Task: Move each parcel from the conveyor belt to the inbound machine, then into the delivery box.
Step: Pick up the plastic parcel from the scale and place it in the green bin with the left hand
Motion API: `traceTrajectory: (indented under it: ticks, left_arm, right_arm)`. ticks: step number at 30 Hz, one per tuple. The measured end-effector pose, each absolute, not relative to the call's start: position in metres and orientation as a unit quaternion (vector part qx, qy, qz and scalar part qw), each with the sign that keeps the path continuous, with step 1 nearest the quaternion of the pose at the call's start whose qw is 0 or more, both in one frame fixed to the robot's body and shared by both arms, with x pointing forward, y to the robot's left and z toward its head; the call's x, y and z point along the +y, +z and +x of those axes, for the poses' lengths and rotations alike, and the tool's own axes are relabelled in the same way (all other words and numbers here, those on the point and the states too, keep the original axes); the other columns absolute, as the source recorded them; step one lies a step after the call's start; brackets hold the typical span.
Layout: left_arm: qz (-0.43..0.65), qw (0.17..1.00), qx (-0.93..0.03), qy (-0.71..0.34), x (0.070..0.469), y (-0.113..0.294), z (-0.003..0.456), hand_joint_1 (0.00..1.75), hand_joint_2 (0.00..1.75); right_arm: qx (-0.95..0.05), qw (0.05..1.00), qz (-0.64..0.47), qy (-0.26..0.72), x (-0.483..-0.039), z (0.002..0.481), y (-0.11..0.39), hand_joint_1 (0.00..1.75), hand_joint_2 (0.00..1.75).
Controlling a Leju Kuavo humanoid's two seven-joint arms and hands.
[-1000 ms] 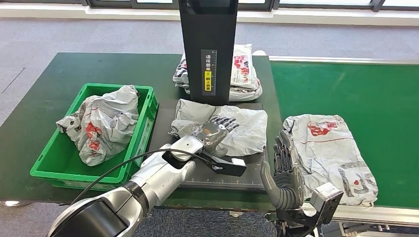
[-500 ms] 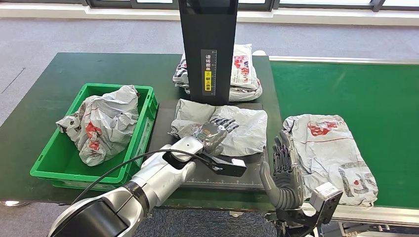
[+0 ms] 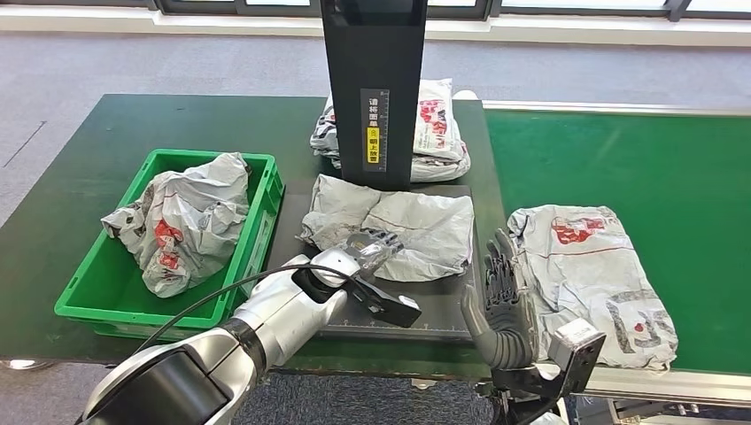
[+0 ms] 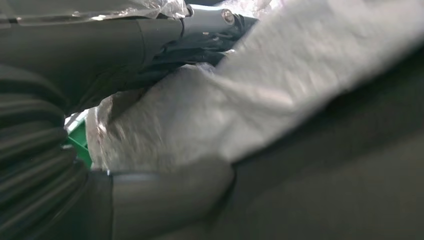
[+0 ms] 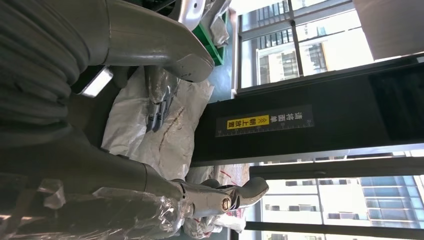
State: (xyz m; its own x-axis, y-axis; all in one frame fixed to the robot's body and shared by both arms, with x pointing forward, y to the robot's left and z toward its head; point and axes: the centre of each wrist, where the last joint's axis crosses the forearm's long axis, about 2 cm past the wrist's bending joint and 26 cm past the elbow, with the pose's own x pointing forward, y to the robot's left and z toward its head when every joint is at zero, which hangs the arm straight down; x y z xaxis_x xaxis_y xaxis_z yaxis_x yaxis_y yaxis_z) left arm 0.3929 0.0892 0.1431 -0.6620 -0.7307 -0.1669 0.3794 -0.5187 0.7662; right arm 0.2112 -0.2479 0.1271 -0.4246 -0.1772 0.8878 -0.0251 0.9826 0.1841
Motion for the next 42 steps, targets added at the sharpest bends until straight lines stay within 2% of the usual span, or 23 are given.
traceTrajectory:
  ticks: [9, 10, 13, 14, 17, 37, 42]
  left_arm:
    - [0.137, 0.332, -0.32, -0.877, 0.093, 0.14, 0.392, 0.0, 1.75]
    - [0.134, 0.332, -0.32, -0.877, 0.093, 0.14, 0.392, 0.07, 1.75]
    - [0.135, 0.331, -0.319, -0.878, 0.092, 0.14, 0.392, 0.61, 1.75]
    - [0.138, 0.331, -0.32, -0.877, 0.092, 0.141, 0.393, 0.97, 1.75]
    - [0.146, 0.33, -0.325, -0.874, 0.092, 0.144, 0.395, 1.73, 1.75]
    - [0.249, 0.318, -0.372, -0.836, 0.099, 0.147, 0.401, 1.75, 1.75]
    - [0.333, 0.317, -0.383, -0.801, 0.109, 0.141, 0.402, 1.75, 1.75]
  right_arm:
    - [-0.843, 0.529, 0.067, -0.073, -0.244, 0.226, 0.13, 0.0, 1.75]
    - [-0.843, 0.529, 0.067, -0.073, -0.244, 0.227, 0.13, 0.0, 1.75]
    - [-0.842, 0.529, 0.069, -0.073, -0.243, 0.229, 0.129, 0.0, 1.75]
    - [-0.842, 0.53, 0.07, -0.073, -0.243, 0.229, 0.129, 0.0, 1.75]
    - [-0.841, 0.531, 0.074, -0.072, -0.243, 0.231, 0.128, 0.0, 1.75]
    - [-0.836, 0.539, 0.078, -0.072, -0.242, 0.231, 0.122, 0.0, 1.75]
    - [-0.833, 0.543, 0.077, -0.072, -0.242, 0.227, 0.12, 0.0, 1.75]
